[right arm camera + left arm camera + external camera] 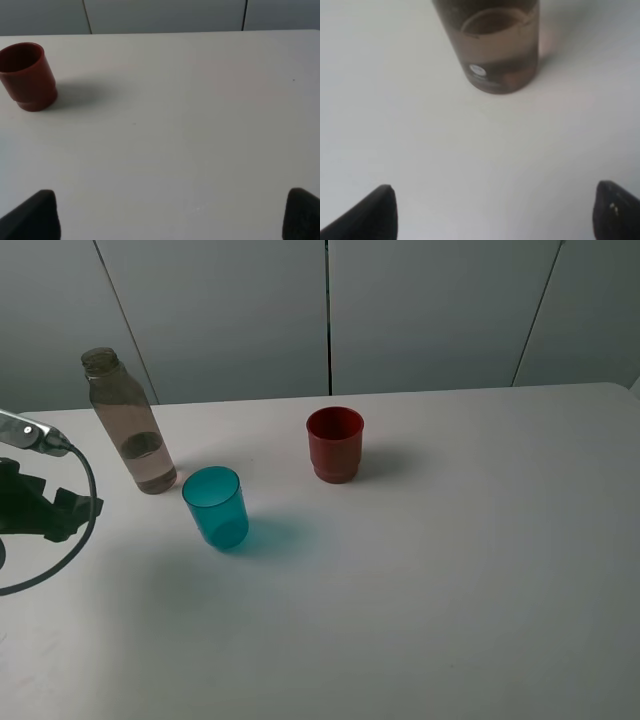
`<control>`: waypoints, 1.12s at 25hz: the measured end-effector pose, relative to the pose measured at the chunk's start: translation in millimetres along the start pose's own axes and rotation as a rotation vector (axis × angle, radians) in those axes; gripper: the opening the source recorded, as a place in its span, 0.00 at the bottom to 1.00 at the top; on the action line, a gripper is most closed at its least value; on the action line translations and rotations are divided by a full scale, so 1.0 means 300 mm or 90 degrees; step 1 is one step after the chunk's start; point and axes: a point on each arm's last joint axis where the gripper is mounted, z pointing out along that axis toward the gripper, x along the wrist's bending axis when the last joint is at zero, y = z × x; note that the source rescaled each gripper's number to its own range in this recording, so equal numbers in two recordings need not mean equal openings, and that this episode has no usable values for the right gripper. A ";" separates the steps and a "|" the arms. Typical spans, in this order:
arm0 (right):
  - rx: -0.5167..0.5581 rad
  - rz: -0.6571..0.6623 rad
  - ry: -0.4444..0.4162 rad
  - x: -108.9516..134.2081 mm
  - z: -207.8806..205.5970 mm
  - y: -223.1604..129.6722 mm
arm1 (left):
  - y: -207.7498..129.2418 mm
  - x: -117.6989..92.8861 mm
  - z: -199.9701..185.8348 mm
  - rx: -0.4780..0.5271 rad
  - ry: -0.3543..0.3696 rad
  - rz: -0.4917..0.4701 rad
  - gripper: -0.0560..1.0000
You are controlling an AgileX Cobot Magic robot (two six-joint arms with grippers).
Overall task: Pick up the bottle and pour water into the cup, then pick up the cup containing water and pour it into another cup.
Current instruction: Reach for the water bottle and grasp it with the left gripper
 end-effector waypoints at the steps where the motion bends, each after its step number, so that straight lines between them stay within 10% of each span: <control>1: 0.000 0.000 0.000 0.000 0.000 0.000 | 0.000 0.014 -0.004 -0.010 0.002 -0.020 1.00; 28: 0.001 0.001 0.000 0.000 0.001 0.000 | 0.029 0.098 0.096 -0.144 -0.048 0.005 1.00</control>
